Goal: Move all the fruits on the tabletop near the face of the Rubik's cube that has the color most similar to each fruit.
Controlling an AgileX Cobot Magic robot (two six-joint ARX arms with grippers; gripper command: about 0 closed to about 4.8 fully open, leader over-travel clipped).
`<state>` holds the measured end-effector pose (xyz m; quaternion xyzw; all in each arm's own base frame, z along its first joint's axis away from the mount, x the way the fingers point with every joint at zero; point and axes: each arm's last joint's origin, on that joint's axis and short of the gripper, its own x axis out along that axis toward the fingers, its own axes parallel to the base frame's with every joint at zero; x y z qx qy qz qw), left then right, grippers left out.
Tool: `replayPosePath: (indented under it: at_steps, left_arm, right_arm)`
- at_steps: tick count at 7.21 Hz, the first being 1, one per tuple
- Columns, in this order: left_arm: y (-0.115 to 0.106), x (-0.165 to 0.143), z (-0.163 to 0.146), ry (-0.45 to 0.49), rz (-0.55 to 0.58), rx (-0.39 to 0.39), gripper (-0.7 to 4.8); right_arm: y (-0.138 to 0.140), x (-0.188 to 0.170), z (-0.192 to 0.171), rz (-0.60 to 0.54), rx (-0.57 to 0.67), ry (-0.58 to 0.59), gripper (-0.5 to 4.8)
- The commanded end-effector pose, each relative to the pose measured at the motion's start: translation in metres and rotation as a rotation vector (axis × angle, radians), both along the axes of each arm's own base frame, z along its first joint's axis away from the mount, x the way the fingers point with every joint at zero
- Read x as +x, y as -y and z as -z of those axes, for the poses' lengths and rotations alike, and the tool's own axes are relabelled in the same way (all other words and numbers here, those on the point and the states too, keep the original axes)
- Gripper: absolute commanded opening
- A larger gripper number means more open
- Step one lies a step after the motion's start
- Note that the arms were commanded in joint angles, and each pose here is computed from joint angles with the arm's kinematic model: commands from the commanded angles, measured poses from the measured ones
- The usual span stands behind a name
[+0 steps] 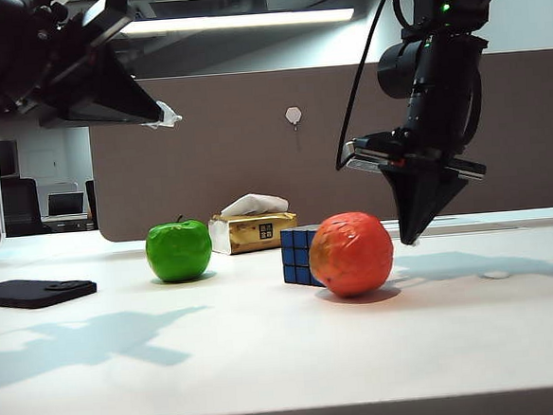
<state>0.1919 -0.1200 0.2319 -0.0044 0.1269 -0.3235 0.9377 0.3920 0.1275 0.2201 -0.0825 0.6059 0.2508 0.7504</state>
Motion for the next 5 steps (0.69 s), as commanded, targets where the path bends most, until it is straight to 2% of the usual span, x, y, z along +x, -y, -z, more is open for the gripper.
replayPosePath:
  at_steps: [1,2,3,4,5]
  left_arm:
    - [0.000,0.000,-0.003,0.015,0.004,-0.011,-0.05]
    - [0.000,0.000,-0.003,0.015,0.004,-0.012,-0.05]
    - [0.000,0.000,-0.003,0.015,0.004,-0.013,-0.05]
    - [0.000,0.000,-0.003,0.015,0.004,-0.012,-0.05]
    - [0.000,0.000,-0.003,0.015,0.004,-0.012,-0.05]
  right_arm:
    - [-0.003,-0.016,-0.032,-0.027,0.020,0.049,-0.01]
    - [-0.003,-0.026,-0.050,-0.022,0.041,0.067,-0.01]
    - [-0.003,-0.036,-0.050,-0.017,0.089,-0.044,-0.01]
    - [-0.026,-0.051,-0.049,-0.094,0.108,-0.114,-0.01]
    - [-0.033,-0.054,-0.049,-0.114,0.107,-0.113,-0.01]
